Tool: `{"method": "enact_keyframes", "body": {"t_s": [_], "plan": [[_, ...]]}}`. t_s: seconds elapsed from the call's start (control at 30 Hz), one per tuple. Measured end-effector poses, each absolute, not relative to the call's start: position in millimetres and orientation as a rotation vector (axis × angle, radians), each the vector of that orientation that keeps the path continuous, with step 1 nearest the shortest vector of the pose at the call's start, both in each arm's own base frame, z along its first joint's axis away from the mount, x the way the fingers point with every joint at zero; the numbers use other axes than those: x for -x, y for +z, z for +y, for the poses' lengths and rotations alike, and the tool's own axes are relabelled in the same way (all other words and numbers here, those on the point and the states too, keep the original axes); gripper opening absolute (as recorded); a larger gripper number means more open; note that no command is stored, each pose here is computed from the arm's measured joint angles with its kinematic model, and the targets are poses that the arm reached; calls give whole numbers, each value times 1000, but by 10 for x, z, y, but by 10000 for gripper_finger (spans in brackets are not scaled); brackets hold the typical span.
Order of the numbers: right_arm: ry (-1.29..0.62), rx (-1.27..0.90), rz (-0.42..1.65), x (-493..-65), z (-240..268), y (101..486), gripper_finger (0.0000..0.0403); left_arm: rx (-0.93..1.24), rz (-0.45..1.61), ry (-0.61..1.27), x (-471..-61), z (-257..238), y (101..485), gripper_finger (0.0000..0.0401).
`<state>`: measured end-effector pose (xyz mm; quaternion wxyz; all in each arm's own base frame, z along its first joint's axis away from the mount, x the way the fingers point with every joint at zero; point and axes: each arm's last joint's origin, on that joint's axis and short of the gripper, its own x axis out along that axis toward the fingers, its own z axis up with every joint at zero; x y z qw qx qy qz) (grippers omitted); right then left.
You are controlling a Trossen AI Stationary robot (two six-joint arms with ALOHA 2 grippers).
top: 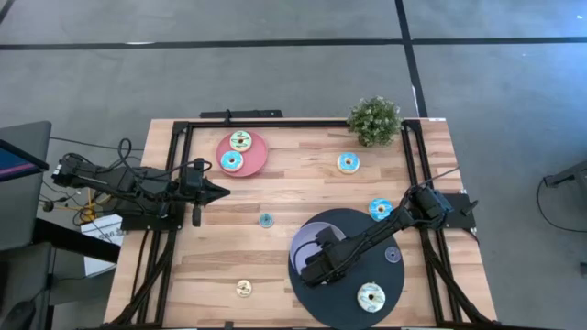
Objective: Pick & Place donuts
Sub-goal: Put the small green donut on the purple plate, then put the top large blue donut on the pink plate
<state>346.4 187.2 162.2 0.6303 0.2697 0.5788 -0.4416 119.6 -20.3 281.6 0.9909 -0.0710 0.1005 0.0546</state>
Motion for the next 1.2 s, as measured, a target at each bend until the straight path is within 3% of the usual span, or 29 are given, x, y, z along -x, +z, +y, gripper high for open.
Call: {"method": "enact_keyframes", "body": {"t_s": [0.8,1.2], "plan": [[-978,-603,1339,-3477,1871,1620,247,143,201,109,-1196,-204,2816,0],[-1004,-599,1343,-3457,1865,1624,322,159,201,111,-1196,-204,2816,0]]}}
